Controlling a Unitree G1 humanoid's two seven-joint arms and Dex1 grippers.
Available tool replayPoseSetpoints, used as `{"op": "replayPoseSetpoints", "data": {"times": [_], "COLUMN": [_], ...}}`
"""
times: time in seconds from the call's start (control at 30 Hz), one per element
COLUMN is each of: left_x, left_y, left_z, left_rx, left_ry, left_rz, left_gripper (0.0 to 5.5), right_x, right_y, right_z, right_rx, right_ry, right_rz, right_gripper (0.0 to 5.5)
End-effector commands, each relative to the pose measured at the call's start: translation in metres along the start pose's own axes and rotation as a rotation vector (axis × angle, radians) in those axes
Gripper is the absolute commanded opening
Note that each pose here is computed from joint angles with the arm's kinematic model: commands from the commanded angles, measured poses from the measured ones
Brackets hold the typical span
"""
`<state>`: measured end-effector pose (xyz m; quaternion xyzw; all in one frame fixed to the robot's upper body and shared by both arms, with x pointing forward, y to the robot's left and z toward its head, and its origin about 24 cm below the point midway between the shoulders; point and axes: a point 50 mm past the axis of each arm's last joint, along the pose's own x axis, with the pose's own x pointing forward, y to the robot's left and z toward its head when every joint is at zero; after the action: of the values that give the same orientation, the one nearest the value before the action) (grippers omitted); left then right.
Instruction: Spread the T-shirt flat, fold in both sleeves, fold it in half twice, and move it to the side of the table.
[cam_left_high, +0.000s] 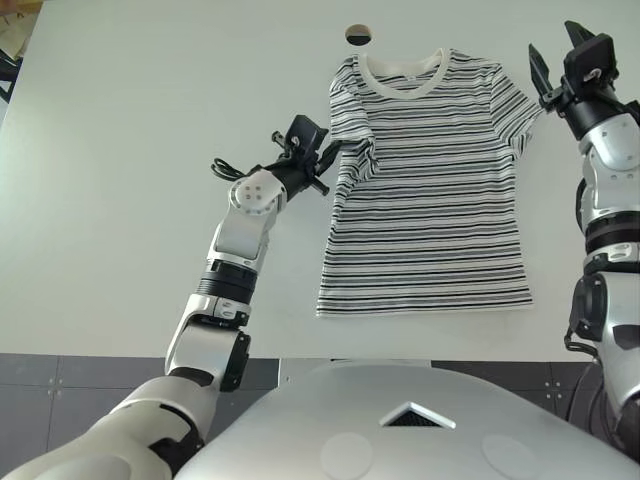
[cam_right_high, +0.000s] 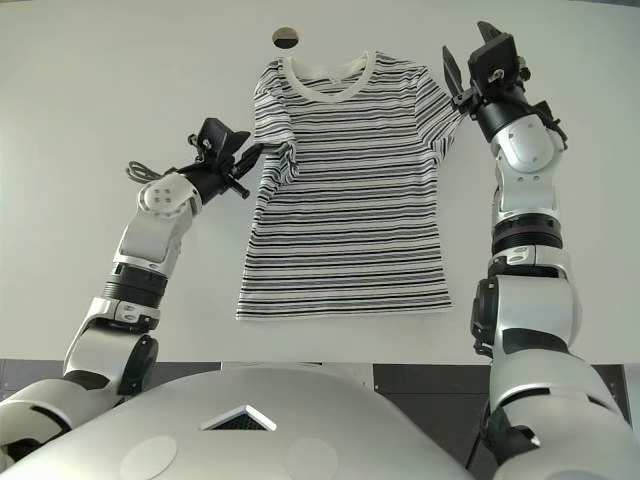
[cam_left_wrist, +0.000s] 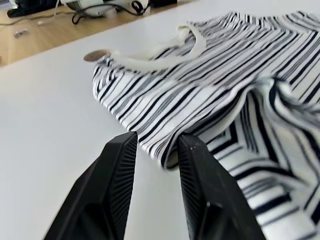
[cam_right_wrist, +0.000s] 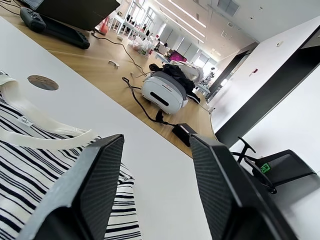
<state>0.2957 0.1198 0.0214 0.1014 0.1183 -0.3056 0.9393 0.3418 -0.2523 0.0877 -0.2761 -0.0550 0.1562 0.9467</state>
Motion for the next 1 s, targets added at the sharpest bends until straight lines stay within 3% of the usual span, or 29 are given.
{"op": "replayPoseSetpoints", "data": {"times": [0.03, 0.5, 0.7, 0.87, 1.0], "left_x": [0.009, 0.034, 0.017, -0.019, -0.039], "left_y": [-0.002, -0.014, -0.004, 0.013, 0.026], "left_z": [0.017, 0.033, 0.053, 0.084, 0.091], "left_rx": [0.015, -0.026, 0.015, 0.074, 0.084], "left_ry": [-0.07, -0.179, -0.292, -0.49, -0.546], "left_rz": [-0.004, -0.031, 0.006, 0.084, 0.164], "left_gripper": [1.45, 1.45, 1.45, 1.45, 1.45], "right_x": [0.004, 0.006, 0.007, -0.001, -0.009], "right_y": [0.003, 0.009, 0.007, -0.003, -0.002], "right_z": [0.003, 0.001, -0.006, -0.034, -0.048], "right_rx": [-0.013, -0.013, 0.01, 0.372, 0.522], "right_ry": [-0.01, -0.006, 0.048, 0.265, 0.41], "right_rz": [0.013, 0.027, 0.022, 0.045, 0.095], "right_gripper": [2.44, 2.44, 2.44, 2.44, 2.44]}}
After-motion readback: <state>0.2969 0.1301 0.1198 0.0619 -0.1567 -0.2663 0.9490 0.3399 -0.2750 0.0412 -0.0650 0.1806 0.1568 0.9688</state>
